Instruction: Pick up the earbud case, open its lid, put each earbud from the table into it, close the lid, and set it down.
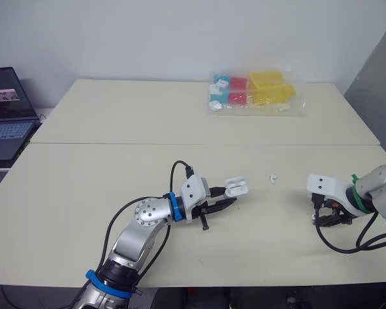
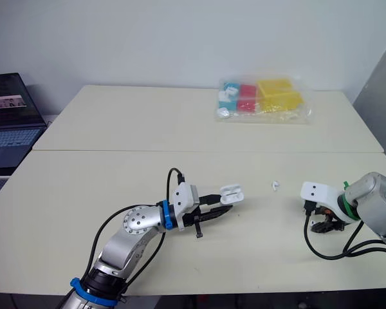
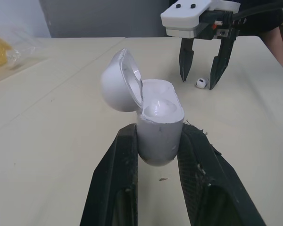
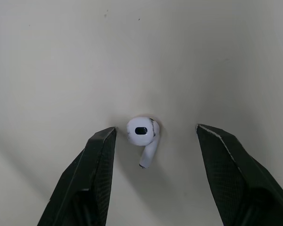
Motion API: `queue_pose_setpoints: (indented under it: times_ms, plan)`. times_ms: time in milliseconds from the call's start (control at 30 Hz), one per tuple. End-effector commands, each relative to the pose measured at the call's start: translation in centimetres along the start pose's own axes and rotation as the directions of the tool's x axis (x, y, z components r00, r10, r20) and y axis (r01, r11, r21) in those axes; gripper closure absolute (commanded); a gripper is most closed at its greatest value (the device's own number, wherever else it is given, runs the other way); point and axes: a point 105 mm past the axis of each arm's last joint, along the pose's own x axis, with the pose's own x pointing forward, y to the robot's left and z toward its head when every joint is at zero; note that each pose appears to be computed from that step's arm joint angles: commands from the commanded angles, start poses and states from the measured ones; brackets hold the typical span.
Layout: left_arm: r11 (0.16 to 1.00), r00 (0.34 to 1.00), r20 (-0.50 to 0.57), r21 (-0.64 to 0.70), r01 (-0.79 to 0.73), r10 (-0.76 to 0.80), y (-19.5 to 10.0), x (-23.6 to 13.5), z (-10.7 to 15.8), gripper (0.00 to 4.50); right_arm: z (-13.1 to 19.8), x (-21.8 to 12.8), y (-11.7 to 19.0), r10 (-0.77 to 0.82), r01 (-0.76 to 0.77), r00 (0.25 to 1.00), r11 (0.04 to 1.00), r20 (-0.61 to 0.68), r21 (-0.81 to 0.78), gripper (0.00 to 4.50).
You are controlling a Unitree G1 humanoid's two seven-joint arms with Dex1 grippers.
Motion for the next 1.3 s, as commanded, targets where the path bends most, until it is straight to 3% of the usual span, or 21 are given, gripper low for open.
queue_pose_setpoints:
  times_ms: [33, 133, 300, 600, 1000, 1100, 1300]
  plan:
    - [0.999, 0.999, 0.033, 0.043, -0.001, 0.0, 0.1, 0.3, 1.0, 3.7, -0.1, 0.0, -0.1, 0.0, 0.0, 1.0, 1.0, -0.005, 0.002, 1.73]
    - [0.999, 0.999, 0.032, 0.047, -0.001, -0.001, 0.2, 0.3, 1.0, 3.7, 0.0, 0.1, 0.2, 0.007, -0.007, 1.0, 1.0, -0.004, -0.01, 2.3]
    - [0.999, 0.999, 0.032, 0.05, 0.002, -0.003, 0.2, 0.3, 0.9, 3.7, 0.6, 0.3, 0.4, 0.0, 0.0, 1.0, 1.0, 0.016, -0.012, 4.03]
    - [0.998, 1.0, 0.029, 0.058, 0.006, -0.007, 0.5, 0.5, 0.9, 3.7, 1.0, -1.3, 0.0, -0.028, 0.03, 0.999, 0.998, 0.036, -0.06, 4.06]
    - [0.998, 0.999, 0.046, 0.054, -0.009, 0.006, 2.0, 0.5, 1.6, 3.7, 4.8, -8.1, 0.5, -0.11, 0.144, 0.933, 0.987, 0.344, -0.075, 4.06]
    - [0.999, 0.998, 0.069, 0.03, -0.014, 0.012, 2.3, 0.6, 2.1, 3.7, 9.0, -10.9, 2.3, -0.085, 0.161, 0.786, 0.985, 0.612, -0.069, 4.06]
    - [1.0, 0.993, 0.114, -0.009, -0.014, 0.015, 2.7, 0.9, 3.3, 3.7, 12.8, -12.9, 4.3, -0.089, 0.197, 0.558, 0.98, 0.825, -0.028, 4.06]
